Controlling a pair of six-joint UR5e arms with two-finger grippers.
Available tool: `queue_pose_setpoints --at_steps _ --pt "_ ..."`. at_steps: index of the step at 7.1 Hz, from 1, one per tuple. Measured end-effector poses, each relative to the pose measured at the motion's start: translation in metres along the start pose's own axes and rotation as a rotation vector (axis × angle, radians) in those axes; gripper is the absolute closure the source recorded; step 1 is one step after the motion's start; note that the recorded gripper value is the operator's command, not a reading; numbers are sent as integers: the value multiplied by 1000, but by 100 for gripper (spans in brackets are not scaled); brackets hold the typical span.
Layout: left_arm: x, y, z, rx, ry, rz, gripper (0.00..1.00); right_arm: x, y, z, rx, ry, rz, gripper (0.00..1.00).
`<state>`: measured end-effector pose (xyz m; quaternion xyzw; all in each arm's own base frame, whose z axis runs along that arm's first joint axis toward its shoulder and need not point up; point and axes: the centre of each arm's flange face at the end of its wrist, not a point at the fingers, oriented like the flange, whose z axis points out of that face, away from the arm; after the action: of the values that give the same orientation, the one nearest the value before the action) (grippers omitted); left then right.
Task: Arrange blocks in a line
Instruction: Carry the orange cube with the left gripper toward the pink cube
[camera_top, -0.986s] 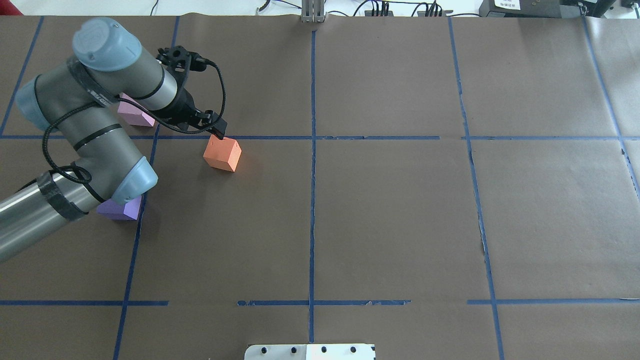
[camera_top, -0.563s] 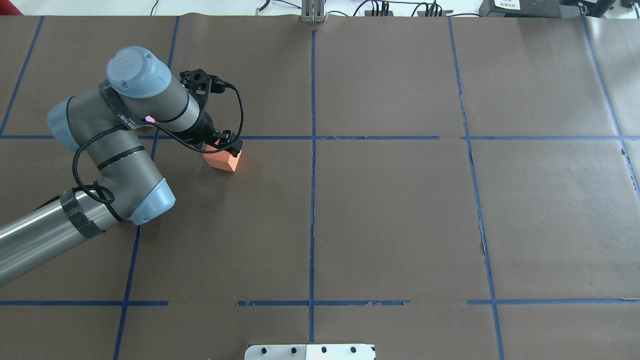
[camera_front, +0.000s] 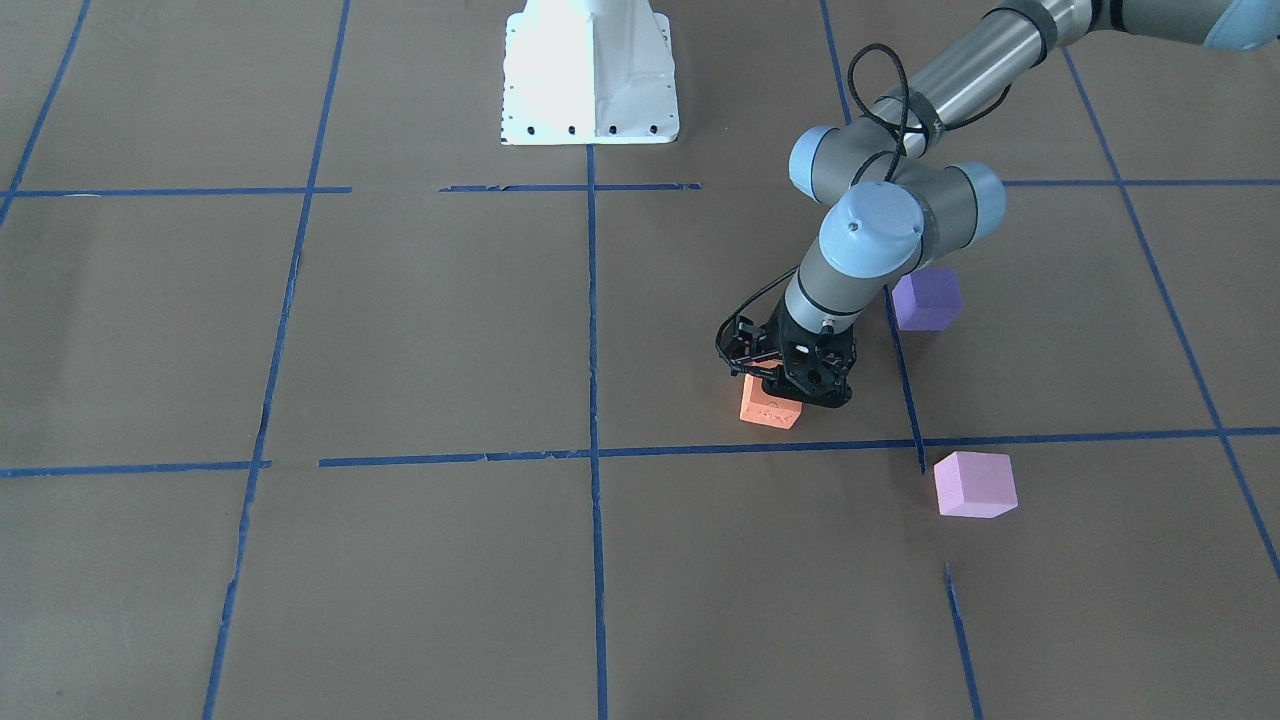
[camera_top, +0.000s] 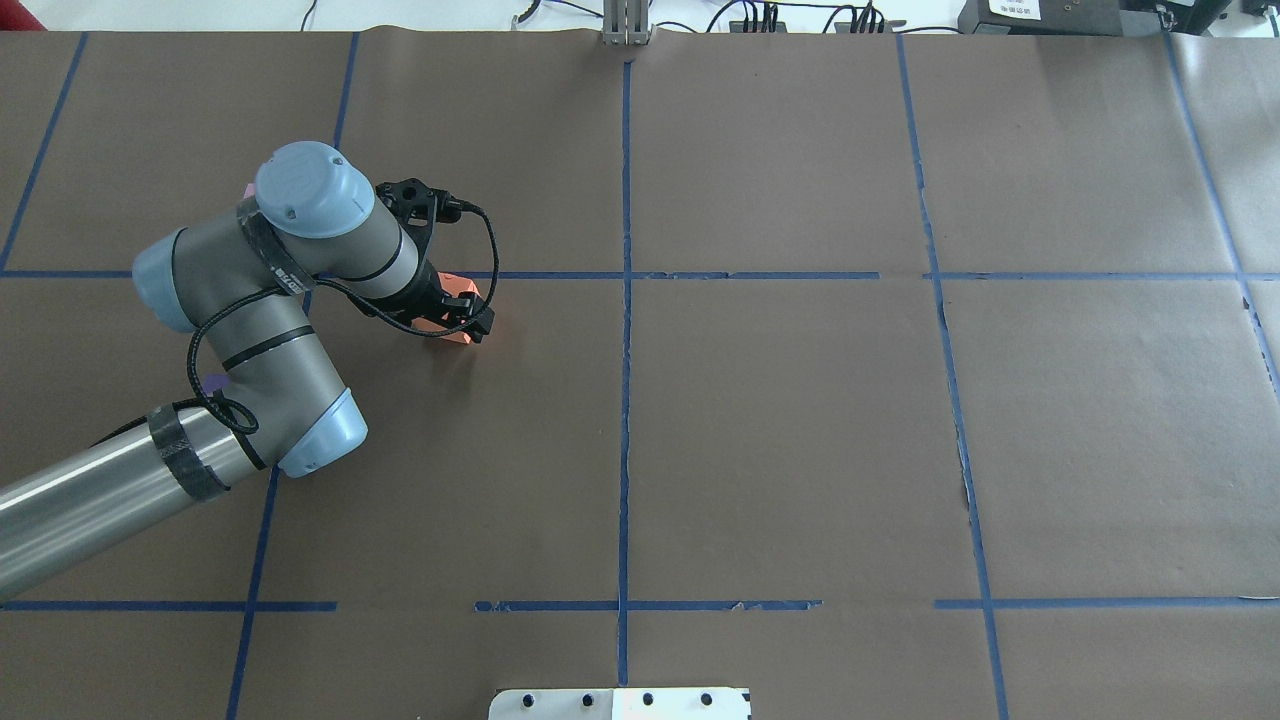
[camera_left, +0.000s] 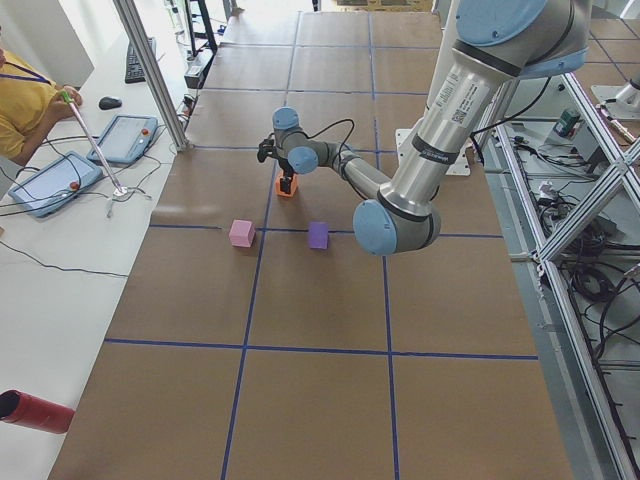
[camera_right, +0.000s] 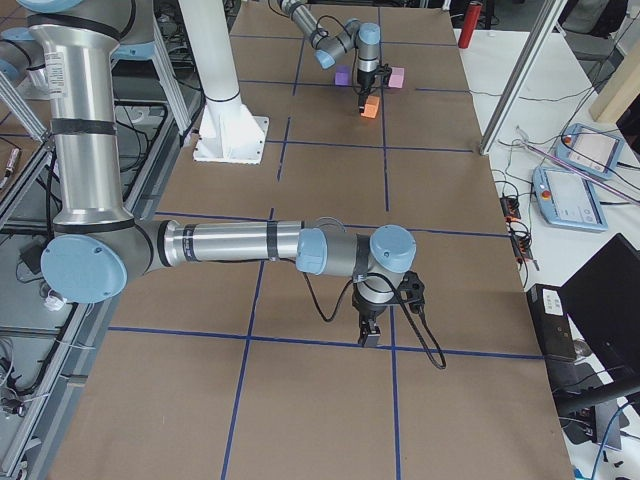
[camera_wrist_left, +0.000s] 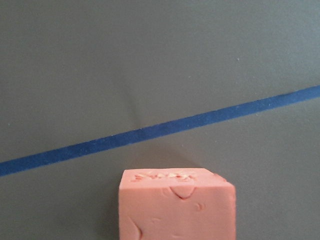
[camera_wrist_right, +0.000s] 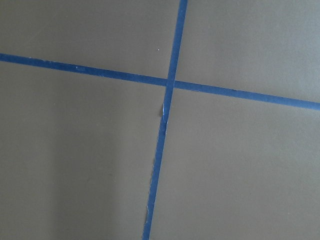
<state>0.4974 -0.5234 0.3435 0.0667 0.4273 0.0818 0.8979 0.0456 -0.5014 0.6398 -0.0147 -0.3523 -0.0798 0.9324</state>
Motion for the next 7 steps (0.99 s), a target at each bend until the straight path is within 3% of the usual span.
queue_pose_setpoints --at_steps 1,4,7 --pt "1 1 2 4 -6 -6 47 0 0 0 0 0 0 0" --pt "-9 -5 -9 21 -11 -19 45 0 0 0 0 0 0 0" --pt "-110 5 -56 29 -12 -64 43 0 0 0 0 0 0 0"
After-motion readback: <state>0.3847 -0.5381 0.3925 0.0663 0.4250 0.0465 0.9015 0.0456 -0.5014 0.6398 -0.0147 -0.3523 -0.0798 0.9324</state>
